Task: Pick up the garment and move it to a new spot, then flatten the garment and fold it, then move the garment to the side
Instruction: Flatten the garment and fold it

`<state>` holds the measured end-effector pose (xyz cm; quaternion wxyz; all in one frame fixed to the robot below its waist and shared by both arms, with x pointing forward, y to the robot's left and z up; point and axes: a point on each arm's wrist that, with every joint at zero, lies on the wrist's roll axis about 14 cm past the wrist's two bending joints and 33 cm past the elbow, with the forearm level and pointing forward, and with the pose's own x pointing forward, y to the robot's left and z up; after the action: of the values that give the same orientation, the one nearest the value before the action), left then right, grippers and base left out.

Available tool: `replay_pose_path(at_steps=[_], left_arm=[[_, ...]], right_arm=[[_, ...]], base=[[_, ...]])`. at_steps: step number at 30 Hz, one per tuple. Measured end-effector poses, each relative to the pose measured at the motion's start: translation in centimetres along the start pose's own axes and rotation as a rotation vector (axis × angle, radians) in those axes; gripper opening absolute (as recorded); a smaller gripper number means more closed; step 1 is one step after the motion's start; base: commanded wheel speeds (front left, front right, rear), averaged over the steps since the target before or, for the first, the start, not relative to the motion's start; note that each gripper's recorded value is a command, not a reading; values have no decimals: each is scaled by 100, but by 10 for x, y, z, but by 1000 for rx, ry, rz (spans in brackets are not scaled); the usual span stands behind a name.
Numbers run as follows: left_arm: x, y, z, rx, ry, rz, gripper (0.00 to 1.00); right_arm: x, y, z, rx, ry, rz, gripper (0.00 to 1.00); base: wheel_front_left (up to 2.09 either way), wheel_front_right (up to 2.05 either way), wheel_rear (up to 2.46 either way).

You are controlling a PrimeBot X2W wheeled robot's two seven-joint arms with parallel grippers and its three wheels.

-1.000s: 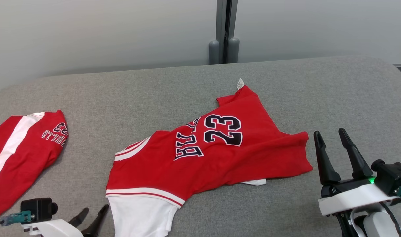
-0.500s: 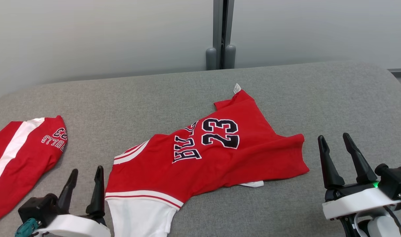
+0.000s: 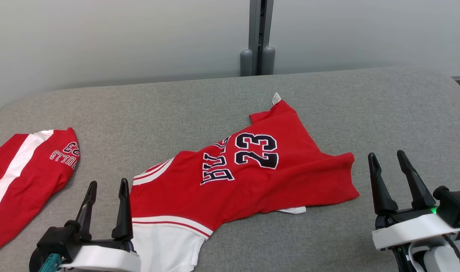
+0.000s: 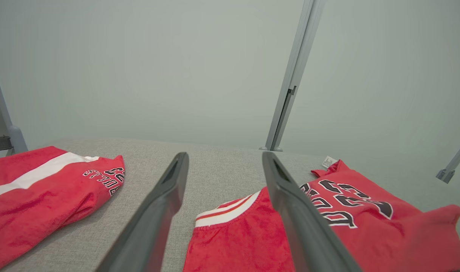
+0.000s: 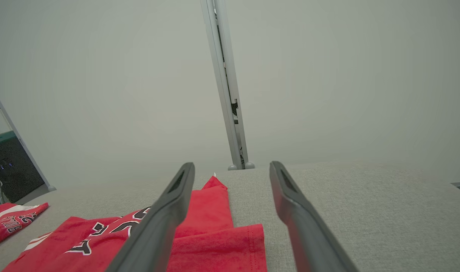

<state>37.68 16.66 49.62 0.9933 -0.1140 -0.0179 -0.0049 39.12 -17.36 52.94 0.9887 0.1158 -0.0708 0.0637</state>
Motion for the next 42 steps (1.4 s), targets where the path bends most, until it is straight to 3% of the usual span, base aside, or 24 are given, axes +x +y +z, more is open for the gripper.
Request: replay_pose_path(at_steps=[7,19,25,26,27,29,38,42], left_arm=[[2,3,4,1,-21,-3,100],[15,3,-8,-1,3,-21,100],[13,16,-11,2,15,10,100],[12,17,-11,2,15,13,100],[11,19,-11,3,15,16,100],[10,20,-11,3,14,19,100],[9,19,-8,4,8,14,100],[8,16,-11,-9,17,5,100]], right_arm=[[-3,-12,-28,-19,100,-12,100],[3,-33,-126,8,637,-30,100],[-6,-24,-156,69,801,-23,100],[-6,-24,-157,76,805,-21,93],[-6,-23,-157,80,806,-20,49],[-5,-22,-156,90,804,-18,0],[0,3,-127,245,713,45,0],[-8,-7,-105,278,700,61,0]], base=[[0,0,0],[0,0,0],[0,0,0],[0,0,0],[0,0,0],[0,0,0],[0,0,0],[0,0,0]])
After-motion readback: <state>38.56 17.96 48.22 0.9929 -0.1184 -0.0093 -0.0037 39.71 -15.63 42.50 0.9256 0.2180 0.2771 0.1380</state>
